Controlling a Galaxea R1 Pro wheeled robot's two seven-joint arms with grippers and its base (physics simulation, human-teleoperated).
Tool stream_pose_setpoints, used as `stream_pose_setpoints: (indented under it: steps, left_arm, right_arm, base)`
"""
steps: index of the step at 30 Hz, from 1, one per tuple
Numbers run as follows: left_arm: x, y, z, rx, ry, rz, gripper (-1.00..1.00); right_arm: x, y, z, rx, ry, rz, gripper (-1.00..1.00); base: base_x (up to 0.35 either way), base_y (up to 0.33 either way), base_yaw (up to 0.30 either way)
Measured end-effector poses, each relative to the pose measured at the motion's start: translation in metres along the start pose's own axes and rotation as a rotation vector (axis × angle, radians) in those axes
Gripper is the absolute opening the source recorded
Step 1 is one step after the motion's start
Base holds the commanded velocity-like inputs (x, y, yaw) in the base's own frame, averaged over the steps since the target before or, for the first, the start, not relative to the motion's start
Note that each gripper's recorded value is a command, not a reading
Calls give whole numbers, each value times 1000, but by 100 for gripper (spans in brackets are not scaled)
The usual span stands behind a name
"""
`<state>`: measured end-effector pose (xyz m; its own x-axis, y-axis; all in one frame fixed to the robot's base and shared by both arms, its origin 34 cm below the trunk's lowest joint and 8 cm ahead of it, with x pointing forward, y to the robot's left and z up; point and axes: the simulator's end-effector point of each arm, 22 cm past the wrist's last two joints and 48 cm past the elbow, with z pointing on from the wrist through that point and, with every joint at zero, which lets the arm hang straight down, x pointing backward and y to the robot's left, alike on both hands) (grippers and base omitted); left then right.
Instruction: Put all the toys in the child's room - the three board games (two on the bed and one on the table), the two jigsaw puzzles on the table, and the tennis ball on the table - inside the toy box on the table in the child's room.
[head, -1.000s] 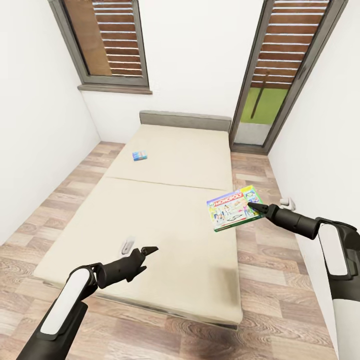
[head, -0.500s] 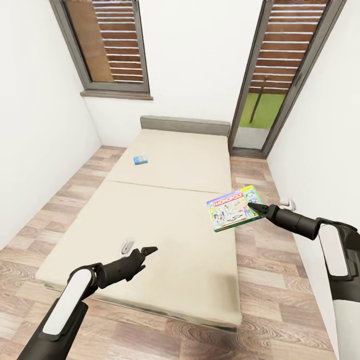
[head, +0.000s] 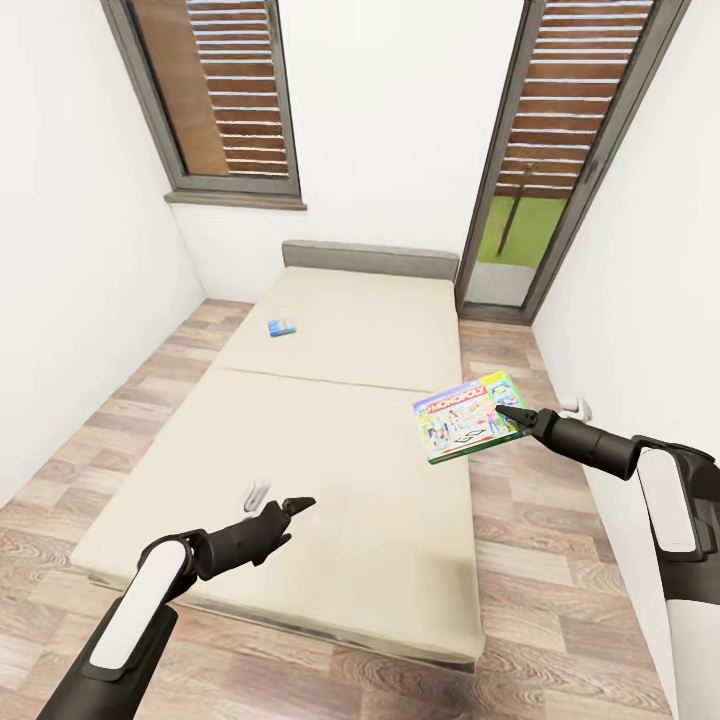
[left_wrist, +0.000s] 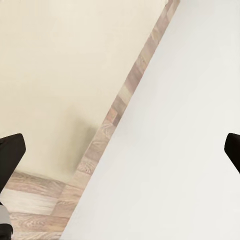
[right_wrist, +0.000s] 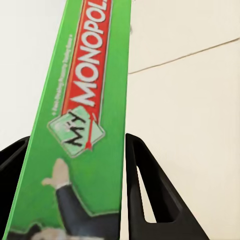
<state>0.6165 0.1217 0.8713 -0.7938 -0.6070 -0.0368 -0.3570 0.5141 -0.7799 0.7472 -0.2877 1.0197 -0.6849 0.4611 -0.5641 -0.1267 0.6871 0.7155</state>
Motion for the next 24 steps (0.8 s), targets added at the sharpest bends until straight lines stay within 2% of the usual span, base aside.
stream_pose_setpoints:
  steps: [13,24]
  left_arm:
    - [-2,-9,-4,27,-8,5,100]
    - [3,-4,1,50,11,-28,100]
  right_arm:
    - [-8,8,-7,-5,-17,-12,-100]
    - [1,1,-17,15,-10,-3,-100]
  base:
    - [0,0,0]
    - [0,0,0]
